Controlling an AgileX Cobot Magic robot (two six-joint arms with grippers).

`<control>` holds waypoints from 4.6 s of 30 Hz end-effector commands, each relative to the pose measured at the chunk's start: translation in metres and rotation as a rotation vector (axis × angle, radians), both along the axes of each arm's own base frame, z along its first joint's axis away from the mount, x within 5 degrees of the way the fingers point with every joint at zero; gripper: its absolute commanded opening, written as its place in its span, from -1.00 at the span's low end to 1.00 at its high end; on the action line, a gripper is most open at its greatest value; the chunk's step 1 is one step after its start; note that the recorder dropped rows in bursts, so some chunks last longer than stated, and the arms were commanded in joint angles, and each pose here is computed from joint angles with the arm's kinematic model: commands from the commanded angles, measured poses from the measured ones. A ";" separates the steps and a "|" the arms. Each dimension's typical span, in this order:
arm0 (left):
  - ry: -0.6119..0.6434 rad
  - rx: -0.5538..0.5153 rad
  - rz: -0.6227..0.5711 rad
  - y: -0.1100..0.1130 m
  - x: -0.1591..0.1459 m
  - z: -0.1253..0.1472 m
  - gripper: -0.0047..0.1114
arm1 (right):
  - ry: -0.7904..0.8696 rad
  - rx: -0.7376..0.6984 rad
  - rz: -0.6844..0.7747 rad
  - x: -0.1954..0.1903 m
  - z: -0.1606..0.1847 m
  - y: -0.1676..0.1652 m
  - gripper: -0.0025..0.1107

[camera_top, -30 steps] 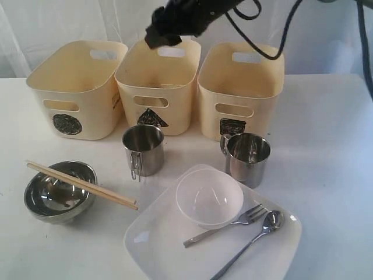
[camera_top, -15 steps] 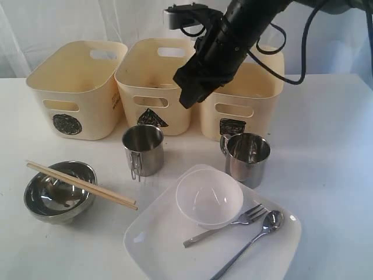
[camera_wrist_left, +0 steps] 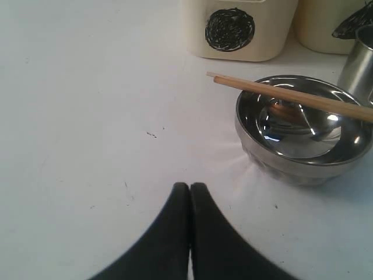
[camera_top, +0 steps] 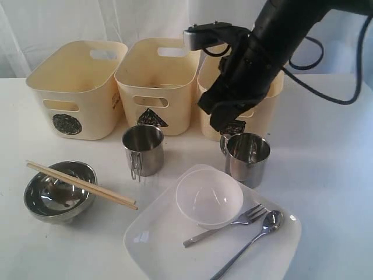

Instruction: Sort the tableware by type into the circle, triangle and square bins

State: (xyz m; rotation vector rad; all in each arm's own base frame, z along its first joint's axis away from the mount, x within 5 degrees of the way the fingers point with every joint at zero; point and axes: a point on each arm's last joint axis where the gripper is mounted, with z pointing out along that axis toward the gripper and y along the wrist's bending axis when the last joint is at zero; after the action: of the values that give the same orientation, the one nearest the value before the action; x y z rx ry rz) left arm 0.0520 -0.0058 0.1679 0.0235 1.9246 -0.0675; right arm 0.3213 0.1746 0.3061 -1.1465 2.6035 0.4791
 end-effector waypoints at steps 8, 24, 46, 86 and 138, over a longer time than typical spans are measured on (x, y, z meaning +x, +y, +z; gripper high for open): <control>0.002 -0.008 0.001 0.000 0.000 -0.001 -0.92 | 0.129 -0.063 -0.016 -0.060 -0.025 -0.030 -0.95; 0.002 -0.008 0.001 0.000 0.000 -0.001 -0.92 | -0.124 0.185 0.286 -0.056 -0.026 -0.009 0.09; 0.002 -0.008 0.001 0.000 0.000 -0.001 -0.92 | -0.273 0.315 0.521 -0.043 -0.109 0.084 0.09; 0.002 -0.008 0.001 0.000 0.000 -0.001 -0.92 | -0.404 0.241 0.547 -0.044 -0.143 0.147 0.06; 0.002 -0.008 0.001 0.000 0.000 -0.001 -0.92 | -0.994 0.153 -0.146 0.034 -0.037 0.066 -0.96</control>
State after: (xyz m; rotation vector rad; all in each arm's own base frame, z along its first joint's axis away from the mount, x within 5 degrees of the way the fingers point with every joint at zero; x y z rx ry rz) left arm 0.0520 -0.0058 0.1679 0.0235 1.9246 -0.0675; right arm 0.3462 0.2540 0.2635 -0.8951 1.7262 0.0757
